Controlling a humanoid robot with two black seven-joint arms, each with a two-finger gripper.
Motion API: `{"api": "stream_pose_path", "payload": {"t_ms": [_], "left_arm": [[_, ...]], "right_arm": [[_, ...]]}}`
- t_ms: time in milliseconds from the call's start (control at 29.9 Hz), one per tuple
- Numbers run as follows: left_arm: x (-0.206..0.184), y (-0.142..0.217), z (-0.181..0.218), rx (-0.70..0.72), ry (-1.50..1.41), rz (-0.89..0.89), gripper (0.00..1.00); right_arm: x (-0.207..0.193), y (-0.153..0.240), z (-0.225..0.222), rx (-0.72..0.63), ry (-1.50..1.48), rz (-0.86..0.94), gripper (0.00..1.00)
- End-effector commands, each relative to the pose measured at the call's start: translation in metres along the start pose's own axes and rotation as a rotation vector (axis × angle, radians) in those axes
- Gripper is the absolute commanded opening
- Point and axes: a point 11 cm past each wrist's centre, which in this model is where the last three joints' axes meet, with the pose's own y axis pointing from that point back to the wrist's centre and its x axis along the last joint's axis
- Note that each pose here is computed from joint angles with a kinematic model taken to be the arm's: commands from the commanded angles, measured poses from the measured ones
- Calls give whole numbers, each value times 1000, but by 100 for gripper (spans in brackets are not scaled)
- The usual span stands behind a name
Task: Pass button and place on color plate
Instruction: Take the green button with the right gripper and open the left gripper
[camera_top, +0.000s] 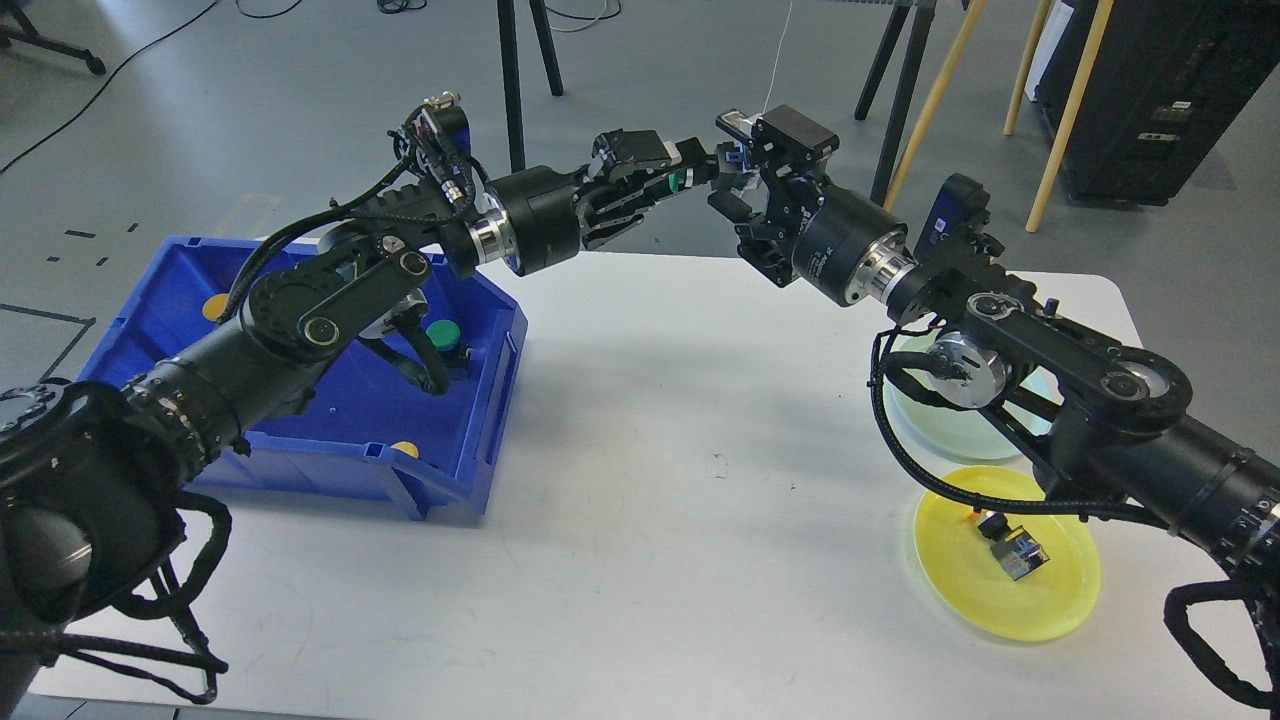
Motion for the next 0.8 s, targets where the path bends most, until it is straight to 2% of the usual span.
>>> {"api": "stream_pose_path", "payload": {"t_ms": [0,100,167,201,234,368,435,469,502,603,703,770], "left_arm": [[0,0,-1,2,3,3,18],[1,0,-1,0,7,7,18],[1,0,-1,-3,12,10,18],[1,0,-1,-3,13,10,18],[2,1,-1,-2,13,11,18],[1,0,-1,-3,13,10,18],[1,0,-1,-3,13,10,19],[1,0,-1,-3,13,10,22],[2,0,0,-5,15,12,30],[3,0,2,-25,47,27,75],[6,0,4,-52,95,52,93],[6,0,5,-59,107,58,98]], "right_arm": [[0,0,0,1,0,0,55],[-1,0,-1,6,-1,-6,40],[-1,0,-1,6,1,-6,26],[-2,-1,1,4,-2,-3,14],[-2,-2,1,5,0,5,9],[-1,-1,2,5,4,19,1],[-2,-1,2,5,3,19,1],[-1,-1,2,5,3,21,1],[-2,-1,3,4,2,21,1],[0,0,3,4,3,29,1],[3,1,1,8,5,45,1],[8,2,-1,15,1,70,1]]}}
